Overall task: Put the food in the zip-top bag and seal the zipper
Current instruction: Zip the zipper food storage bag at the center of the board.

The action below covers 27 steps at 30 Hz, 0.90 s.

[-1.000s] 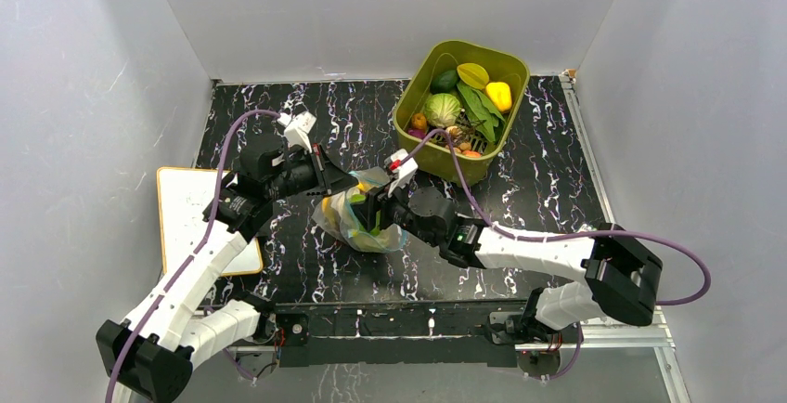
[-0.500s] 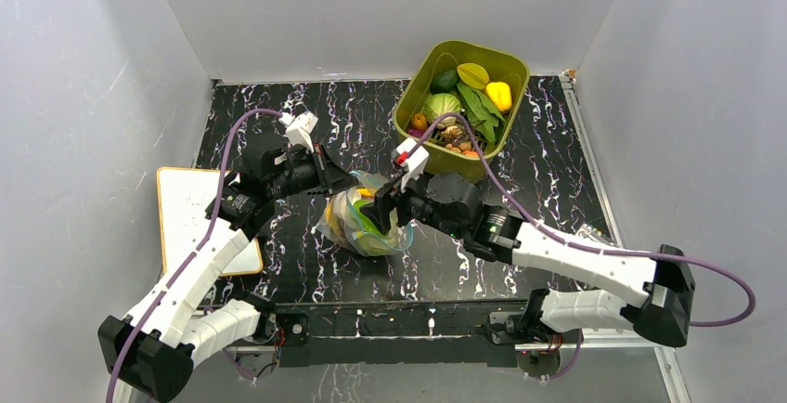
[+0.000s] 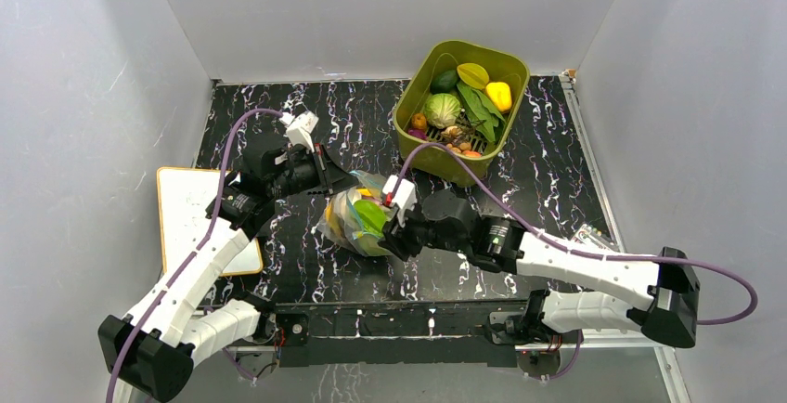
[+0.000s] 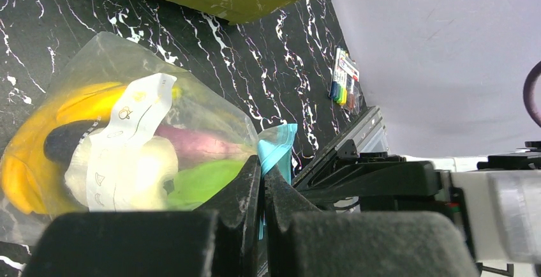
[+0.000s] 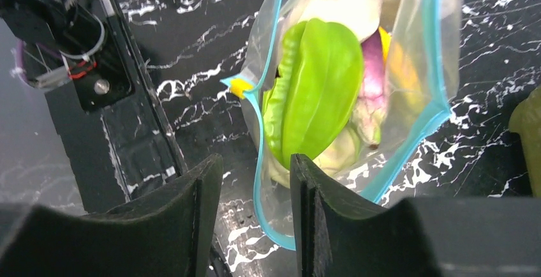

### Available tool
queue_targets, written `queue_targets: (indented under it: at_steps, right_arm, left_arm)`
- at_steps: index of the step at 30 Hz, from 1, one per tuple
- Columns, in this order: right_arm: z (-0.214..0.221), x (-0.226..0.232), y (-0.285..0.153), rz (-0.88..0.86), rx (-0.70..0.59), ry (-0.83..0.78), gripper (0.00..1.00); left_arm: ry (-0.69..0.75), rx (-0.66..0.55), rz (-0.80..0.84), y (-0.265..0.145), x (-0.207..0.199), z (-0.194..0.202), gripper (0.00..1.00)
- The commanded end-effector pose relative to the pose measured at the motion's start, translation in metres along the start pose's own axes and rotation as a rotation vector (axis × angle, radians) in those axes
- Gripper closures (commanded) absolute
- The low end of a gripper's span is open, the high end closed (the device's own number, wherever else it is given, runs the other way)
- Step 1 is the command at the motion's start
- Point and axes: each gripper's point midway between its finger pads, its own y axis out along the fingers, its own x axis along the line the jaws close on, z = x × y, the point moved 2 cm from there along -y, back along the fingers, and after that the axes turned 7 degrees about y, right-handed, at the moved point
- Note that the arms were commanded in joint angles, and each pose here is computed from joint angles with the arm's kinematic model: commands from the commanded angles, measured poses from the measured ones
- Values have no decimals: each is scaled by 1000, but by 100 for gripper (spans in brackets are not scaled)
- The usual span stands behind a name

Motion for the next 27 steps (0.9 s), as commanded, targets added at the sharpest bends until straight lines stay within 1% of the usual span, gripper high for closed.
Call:
queue_targets:
  at_steps: [1,6,9,13,15,16,17,18,20,22,27]
  right_arm:
    - [13,-2,7,18,38,-58,61]
    - [26,-5,11,36,63,-64,62]
    - [32,-1,15,18,66,-61,61]
    - [35,0,23,12,82,-57,64]
    - [35,2,25,4,82,-58,68]
    - [33,2,25,4,84,-60,76]
    - [26,3,23,9,75,-65,90]
    - [16,4,19,15,58,-71,100]
    - [-9,8,9,16,1,-77,100]
    - [-33,19,1,-21,-52,-91,100]
    - [-39,22,5,-25,-39,-138,100]
  left_arm:
    - [56,-69,59,-10,-22,-25,100]
    - [51,-64,51,-9,-20,-23,100]
    - [49,-68,53,-8,-20,-24,100]
    - [41,-60,49,-6,-19,-23,100]
    - [38,-49,49,-5,-19,-23,100]
    - [42,-48,51,-6,-20,-23,100]
    - [47,-51,49,-7,-20,-23,100]
    - [55,-56,42,-8,-18,-23,100]
    - [98,-44,42,-9,-18,-22,100]
    - [159,6,83,-9,-23,-20,100]
    - [192,76,195,-9,-36,-11,99]
